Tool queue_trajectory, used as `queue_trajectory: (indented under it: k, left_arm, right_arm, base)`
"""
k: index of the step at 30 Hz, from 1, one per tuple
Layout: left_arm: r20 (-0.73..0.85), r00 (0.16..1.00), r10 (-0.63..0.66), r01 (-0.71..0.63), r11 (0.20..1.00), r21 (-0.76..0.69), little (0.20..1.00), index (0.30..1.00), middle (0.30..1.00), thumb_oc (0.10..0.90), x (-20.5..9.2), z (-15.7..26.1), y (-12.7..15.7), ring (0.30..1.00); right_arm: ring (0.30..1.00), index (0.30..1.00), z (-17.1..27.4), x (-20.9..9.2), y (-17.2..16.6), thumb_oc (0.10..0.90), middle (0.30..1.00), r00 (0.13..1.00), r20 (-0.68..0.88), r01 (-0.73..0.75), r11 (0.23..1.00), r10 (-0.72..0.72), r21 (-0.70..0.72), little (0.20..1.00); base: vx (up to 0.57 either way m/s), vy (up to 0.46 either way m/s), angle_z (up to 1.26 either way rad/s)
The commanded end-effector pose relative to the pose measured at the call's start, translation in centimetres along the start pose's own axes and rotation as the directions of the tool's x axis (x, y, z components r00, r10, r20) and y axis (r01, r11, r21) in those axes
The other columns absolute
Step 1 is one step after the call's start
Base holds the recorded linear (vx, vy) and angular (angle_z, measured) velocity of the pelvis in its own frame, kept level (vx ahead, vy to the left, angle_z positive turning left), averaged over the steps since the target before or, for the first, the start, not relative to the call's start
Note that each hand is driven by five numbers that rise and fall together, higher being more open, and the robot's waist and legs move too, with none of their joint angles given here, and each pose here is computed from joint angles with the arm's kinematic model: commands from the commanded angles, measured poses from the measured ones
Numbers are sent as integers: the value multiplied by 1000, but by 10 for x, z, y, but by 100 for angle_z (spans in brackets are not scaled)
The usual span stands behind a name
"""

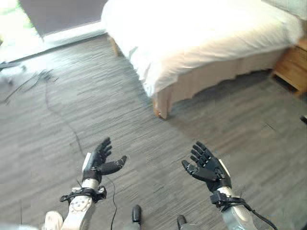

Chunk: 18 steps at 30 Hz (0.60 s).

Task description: Pick up bed clothes into laundry basket.

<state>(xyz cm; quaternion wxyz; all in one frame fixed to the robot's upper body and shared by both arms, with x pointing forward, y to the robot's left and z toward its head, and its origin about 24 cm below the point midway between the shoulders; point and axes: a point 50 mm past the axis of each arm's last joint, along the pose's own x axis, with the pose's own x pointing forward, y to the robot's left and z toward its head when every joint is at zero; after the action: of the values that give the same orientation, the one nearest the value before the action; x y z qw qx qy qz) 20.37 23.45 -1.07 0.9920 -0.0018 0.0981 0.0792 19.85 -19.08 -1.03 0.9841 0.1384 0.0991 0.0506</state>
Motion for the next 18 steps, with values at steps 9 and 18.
queue_trajectory:
  k: [9,18]
  left_arm:
    - [146,984,-104,122,985,-126,900,900,900,800,1,23,-28,900]
    - [139,987,-82,98,989,-108,900,900,900,800,-3,20,-22,900]
  right_arm:
    - [900,900,35,3,-6,800,900,978,197,75,996,-64,-46,900]
    - [900,900,30,-6,-16,800,900,978,180,119,992,-109,-48,900]
  base:
    - [52,-7,-7]
    - [22,-20,-10]
